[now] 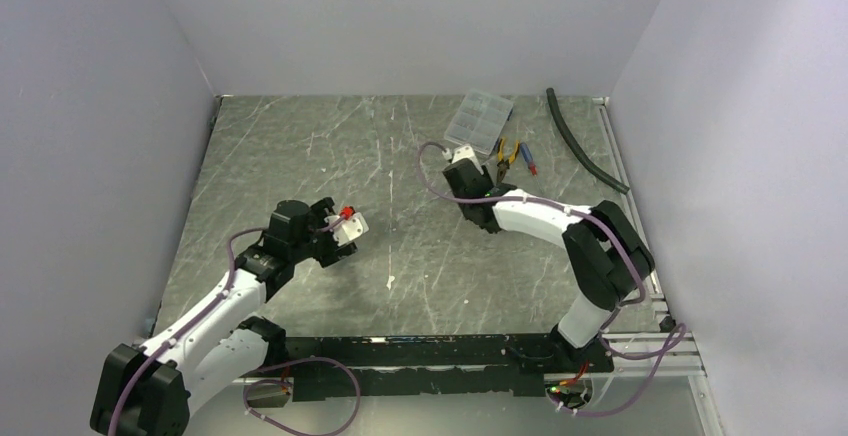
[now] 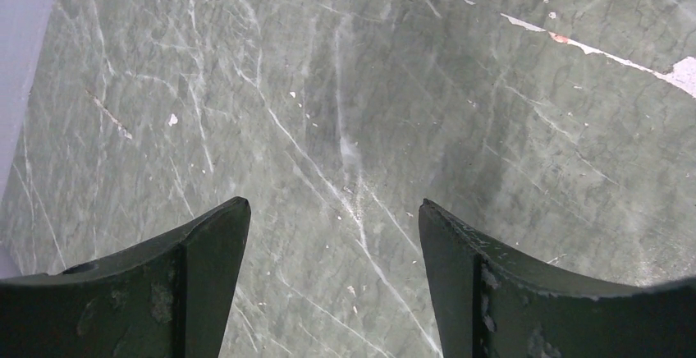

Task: Organize the sunglasses
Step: Pick up the sunglasses case from the center of the board, then place the sunglasses case at the center of the board.

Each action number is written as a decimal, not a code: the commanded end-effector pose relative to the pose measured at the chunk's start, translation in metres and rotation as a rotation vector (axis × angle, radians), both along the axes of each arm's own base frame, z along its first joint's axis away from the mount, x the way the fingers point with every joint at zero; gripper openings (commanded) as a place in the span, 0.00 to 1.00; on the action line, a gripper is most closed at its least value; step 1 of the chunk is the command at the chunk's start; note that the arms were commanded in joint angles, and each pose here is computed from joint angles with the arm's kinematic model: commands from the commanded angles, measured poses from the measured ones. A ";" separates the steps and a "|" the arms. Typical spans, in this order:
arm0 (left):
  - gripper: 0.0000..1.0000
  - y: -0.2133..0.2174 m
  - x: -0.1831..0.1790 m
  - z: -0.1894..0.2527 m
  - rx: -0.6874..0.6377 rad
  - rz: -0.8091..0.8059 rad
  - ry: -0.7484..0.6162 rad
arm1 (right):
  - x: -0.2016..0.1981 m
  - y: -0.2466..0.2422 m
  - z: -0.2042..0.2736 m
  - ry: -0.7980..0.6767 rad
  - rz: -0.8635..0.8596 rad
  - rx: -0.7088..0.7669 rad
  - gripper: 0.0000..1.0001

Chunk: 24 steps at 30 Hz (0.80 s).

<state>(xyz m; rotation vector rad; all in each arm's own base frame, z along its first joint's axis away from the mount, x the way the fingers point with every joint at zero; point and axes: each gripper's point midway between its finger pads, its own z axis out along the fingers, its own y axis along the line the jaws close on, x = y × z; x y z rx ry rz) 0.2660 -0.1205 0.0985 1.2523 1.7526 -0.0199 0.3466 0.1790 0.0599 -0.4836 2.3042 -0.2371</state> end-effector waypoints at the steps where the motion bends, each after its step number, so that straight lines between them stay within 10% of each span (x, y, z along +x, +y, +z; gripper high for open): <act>1: 0.80 0.000 0.009 0.012 -0.024 0.020 -0.048 | 0.023 -0.047 0.015 -0.094 -0.124 -0.228 0.45; 7: 0.80 0.002 0.012 0.009 -0.004 0.032 -0.042 | 0.019 -0.039 -0.034 0.053 -0.093 -0.318 0.53; 13: 0.80 0.001 0.011 0.007 0.002 0.020 -0.035 | 0.005 -0.017 -0.056 0.133 -0.043 -0.330 0.88; 24: 0.80 0.001 0.012 0.005 0.002 0.028 -0.010 | -0.010 0.047 -0.011 0.093 0.124 -0.047 1.00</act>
